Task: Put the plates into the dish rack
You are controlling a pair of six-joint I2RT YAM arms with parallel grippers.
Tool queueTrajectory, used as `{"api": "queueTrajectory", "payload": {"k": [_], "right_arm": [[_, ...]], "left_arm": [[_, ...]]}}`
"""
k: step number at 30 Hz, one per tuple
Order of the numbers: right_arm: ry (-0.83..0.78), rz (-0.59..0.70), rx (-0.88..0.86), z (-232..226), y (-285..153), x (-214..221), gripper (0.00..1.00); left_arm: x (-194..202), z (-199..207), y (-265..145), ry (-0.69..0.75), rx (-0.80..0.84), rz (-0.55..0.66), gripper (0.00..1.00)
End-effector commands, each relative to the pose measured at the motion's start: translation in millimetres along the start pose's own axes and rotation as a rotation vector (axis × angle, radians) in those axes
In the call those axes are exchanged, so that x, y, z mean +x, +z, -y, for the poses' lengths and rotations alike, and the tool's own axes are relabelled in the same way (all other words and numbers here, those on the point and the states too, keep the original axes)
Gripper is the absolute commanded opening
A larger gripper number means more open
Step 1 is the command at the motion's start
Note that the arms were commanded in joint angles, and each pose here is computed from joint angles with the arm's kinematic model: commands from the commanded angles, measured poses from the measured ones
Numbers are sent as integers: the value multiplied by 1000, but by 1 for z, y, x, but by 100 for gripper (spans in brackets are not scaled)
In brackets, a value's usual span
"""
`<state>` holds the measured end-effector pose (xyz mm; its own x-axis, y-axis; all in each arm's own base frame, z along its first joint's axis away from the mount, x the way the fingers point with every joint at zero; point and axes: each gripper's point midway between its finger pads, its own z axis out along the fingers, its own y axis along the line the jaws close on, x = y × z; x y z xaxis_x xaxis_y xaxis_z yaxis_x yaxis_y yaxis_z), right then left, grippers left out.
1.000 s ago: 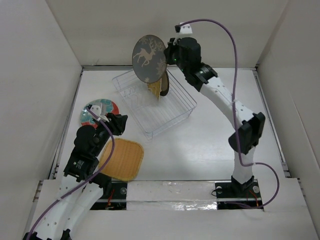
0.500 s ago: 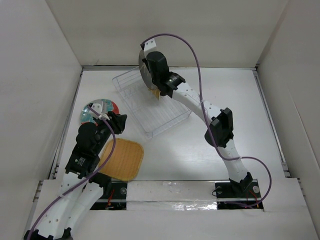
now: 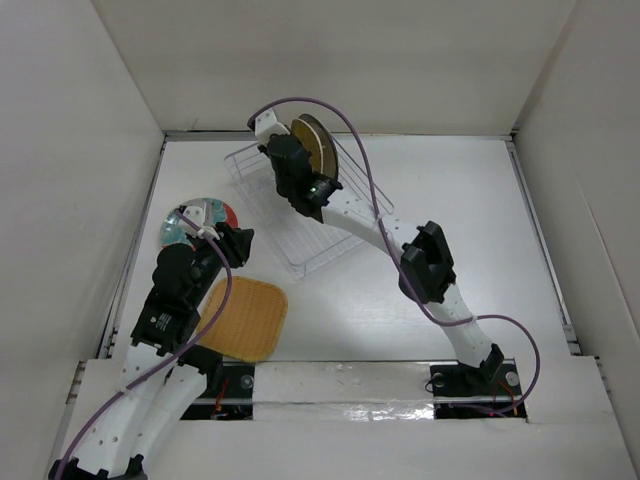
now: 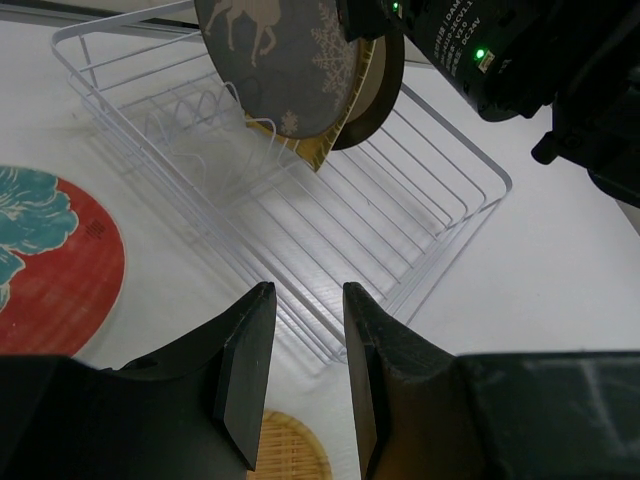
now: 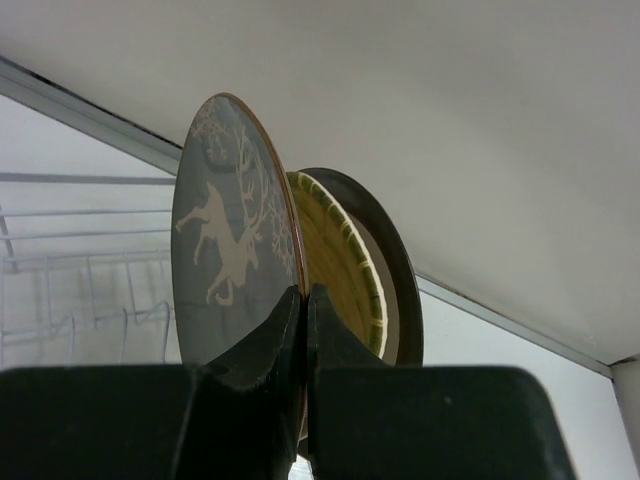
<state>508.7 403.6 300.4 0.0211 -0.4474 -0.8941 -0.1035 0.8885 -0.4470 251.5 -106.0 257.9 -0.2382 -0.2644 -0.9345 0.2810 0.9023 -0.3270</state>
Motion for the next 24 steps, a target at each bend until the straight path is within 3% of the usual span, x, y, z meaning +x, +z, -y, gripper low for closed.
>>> {"api": "queueTrajectory", "payload": {"k": [1, 6, 11, 14, 17, 18, 19, 21, 24], "right_arm": [[174, 141, 97, 33, -6, -53, 0], [213, 71, 36, 0, -7, -16, 0], [349, 0, -30, -9, -3, 11, 0], [405, -10, -66, -6, -8, 11, 15], [489, -11, -120, 2, -17, -5, 45], [494, -23, -142, 2, -21, -7, 61], [535, -10, -165, 14, -28, -18, 67], [575, 2, -199, 22, -40, -29, 77], [652, -12, -307, 25, -79, -30, 79]], "left_arm": [[-11, 5, 0, 7, 24, 40, 30], [-10, 5, 0, 5, 26, 38, 30], [-9, 5, 1, 4, 27, 36, 30], [-8, 5, 1, 2, 25, 33, 30], [-9, 4, 1, 4, 19, 34, 30], [-10, 3, 1, 4, 16, 36, 30], [-11, 3, 1, 4, 11, 40, 30], [-11, 2, 0, 4, 10, 42, 30], [-14, 2, -3, 2, 6, 58, 30]]}}
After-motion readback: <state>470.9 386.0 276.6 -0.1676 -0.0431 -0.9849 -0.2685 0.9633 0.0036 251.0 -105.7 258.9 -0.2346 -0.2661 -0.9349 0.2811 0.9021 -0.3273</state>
